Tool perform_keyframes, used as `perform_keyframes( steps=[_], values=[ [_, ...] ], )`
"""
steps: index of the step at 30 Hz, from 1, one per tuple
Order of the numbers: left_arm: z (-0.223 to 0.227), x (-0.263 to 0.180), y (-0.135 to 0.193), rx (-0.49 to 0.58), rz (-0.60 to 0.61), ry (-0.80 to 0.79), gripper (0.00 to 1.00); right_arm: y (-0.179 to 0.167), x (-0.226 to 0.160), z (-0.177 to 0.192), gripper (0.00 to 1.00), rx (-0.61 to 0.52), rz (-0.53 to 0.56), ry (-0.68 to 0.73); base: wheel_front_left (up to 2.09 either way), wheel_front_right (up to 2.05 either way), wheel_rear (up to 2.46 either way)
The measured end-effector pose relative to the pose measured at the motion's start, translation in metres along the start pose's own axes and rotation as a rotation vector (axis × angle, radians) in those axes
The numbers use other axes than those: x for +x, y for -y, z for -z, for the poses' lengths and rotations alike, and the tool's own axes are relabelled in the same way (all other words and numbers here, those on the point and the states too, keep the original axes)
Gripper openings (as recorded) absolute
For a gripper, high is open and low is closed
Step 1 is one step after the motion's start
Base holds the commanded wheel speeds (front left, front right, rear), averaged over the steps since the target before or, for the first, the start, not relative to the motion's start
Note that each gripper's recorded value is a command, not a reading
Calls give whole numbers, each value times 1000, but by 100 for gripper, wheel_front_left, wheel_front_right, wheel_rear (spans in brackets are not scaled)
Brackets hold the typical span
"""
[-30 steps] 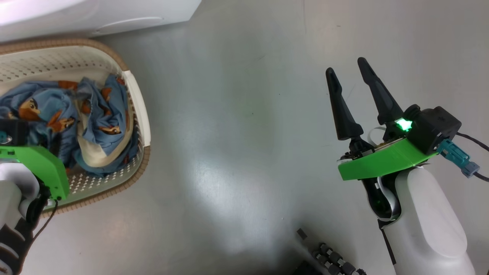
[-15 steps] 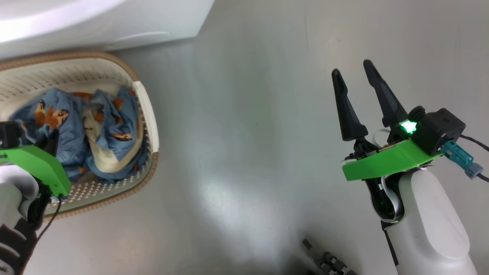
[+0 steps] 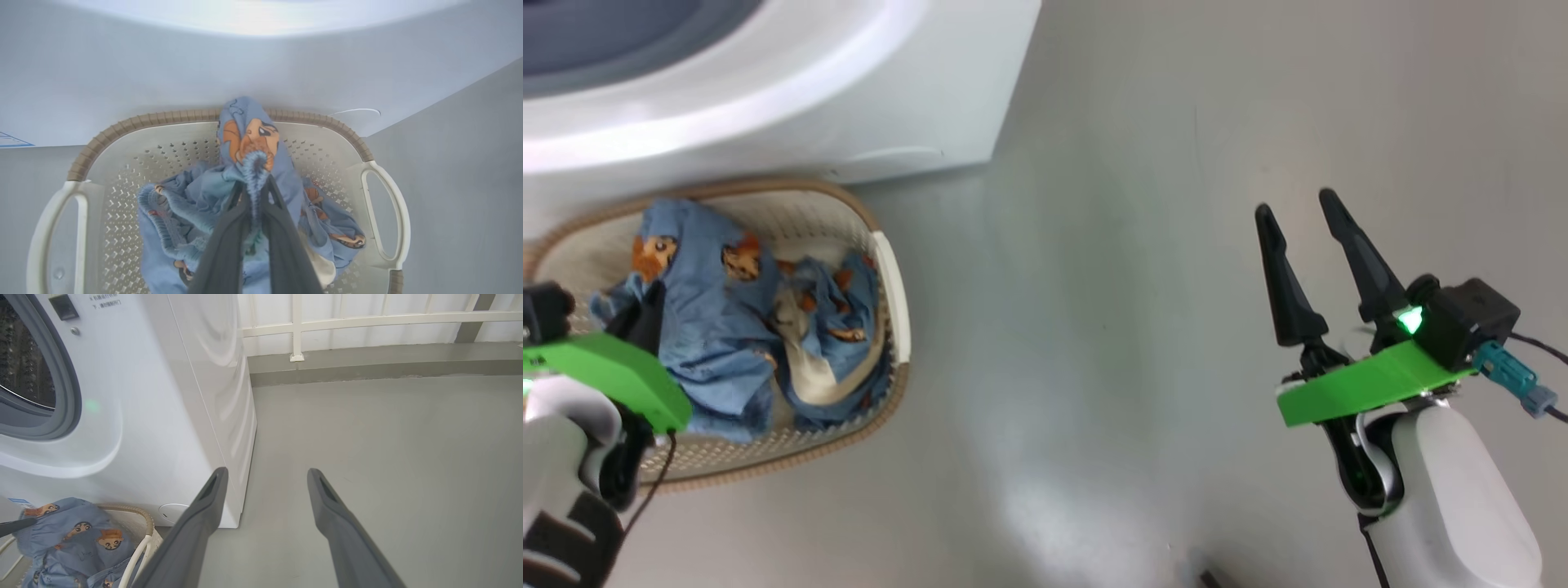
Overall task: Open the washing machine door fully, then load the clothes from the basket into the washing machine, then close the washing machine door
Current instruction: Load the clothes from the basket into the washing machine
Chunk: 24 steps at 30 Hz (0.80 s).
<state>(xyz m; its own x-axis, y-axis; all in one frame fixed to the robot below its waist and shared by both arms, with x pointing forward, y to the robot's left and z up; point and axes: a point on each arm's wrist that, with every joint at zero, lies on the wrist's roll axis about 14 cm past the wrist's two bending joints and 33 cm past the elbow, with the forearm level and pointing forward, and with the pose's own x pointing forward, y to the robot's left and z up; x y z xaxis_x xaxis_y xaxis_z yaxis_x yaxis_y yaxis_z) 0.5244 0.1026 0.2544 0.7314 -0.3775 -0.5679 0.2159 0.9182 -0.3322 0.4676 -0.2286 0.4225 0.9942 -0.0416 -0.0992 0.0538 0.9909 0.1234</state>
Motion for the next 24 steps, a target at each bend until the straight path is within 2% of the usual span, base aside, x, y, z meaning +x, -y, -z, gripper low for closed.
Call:
perform_keyframes(
  steps=[9, 18, 24],
  values=[
    [-44, -39, 11, 33, 1, 165, 0, 1, -20, -22, 100, -1, -1, 38, 0, 0, 0],
    [-69, -80, 27, 60, 2, 295, 0, 7, -42, -39, 100, -12, 4, 68, 0, 0, 0],
    [-97, -118, 38, 86, -5, 433, 0, 8, -60, -51, 100, -18, -2, 93, 0, 0, 0]
  ],
)
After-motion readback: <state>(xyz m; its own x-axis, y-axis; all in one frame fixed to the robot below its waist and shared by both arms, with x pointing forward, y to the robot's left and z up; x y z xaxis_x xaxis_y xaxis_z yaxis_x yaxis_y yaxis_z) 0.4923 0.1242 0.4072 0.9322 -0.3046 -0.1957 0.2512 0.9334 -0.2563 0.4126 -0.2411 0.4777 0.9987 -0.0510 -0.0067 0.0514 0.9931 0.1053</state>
